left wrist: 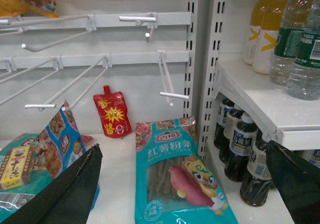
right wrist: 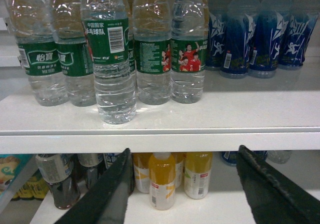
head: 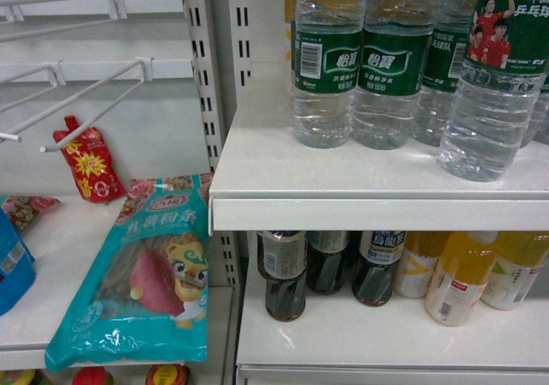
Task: Move water from second to third shelf
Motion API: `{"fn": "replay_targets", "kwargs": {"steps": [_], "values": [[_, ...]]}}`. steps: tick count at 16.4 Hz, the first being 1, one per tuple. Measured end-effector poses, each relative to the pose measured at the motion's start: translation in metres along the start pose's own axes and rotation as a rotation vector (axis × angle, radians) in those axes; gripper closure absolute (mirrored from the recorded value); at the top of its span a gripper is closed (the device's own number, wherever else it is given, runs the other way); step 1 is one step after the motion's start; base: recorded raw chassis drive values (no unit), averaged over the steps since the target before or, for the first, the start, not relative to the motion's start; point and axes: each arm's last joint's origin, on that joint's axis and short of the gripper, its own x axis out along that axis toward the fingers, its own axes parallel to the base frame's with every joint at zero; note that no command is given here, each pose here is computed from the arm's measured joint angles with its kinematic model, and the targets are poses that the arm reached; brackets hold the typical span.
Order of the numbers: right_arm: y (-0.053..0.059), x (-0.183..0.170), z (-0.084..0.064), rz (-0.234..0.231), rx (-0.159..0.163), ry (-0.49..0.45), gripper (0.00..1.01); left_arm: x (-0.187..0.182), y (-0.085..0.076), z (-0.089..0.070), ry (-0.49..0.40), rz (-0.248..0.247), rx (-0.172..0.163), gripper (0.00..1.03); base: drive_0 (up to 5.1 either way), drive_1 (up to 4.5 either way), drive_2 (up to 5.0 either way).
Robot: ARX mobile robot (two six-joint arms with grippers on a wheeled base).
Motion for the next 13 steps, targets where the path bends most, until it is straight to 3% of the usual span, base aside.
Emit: {"fn": "replay_targets", "kwargs": {"steps": [3,13], "values": [[0.0000,0.0000,0.0000,0.000,0.000,0.000,0.03,0.0000,0.0000,0.0000,0.000,0.000,0.000,0.05,0.0,0.00,0.0],[0.0000,0.0000,0.0002,0.000,0.000,-0.002,0.03,0.0000,0.0000,0.0003,-0.003,0.000,0.000,0.05,0.0,0.00,0.0]]}}
